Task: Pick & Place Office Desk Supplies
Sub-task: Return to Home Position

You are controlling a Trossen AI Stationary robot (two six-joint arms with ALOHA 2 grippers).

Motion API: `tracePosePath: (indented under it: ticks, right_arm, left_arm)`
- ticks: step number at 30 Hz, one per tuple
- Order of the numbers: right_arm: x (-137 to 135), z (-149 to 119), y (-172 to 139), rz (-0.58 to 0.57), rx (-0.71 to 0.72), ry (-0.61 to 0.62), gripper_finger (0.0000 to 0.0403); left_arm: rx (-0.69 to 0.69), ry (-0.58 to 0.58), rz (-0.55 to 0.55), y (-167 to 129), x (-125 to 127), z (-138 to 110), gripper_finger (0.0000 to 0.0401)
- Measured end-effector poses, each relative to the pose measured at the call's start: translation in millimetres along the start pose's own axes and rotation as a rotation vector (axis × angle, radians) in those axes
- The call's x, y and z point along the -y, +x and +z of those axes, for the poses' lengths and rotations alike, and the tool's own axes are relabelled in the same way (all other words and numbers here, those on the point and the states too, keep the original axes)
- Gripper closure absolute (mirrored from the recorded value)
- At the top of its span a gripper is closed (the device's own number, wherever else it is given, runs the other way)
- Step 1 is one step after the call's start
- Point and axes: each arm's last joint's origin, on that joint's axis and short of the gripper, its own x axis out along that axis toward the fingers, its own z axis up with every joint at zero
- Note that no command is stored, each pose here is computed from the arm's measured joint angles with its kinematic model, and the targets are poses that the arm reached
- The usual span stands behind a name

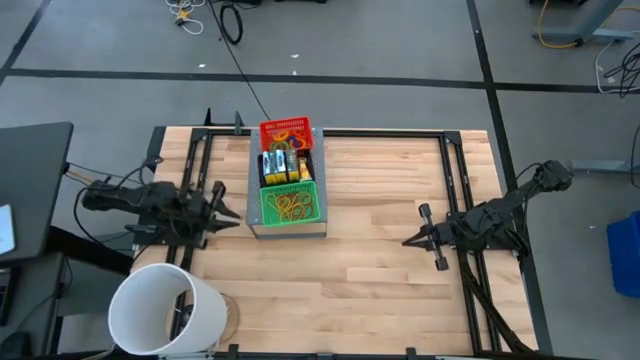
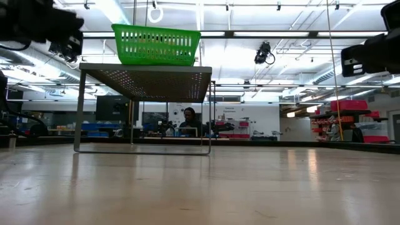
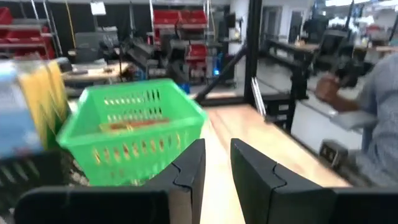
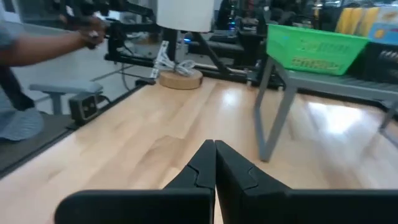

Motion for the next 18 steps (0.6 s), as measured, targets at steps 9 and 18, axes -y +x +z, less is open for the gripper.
tracePosePath:
  ticks: [9, 18]
  right_arm:
    - [-5, 0, -1, 0.185, 0.017, 0.015, 0.0398]
    - [6, 5, -2, 0.098, 0.077, -0.069, 0.0398]
  left_arm:
    - [-0.068, 0.055, 0.108, 5, -2, -21, 0.0317]
    - [-0.053, 0.028, 0.073, 5, -1, -19, 0.0317]
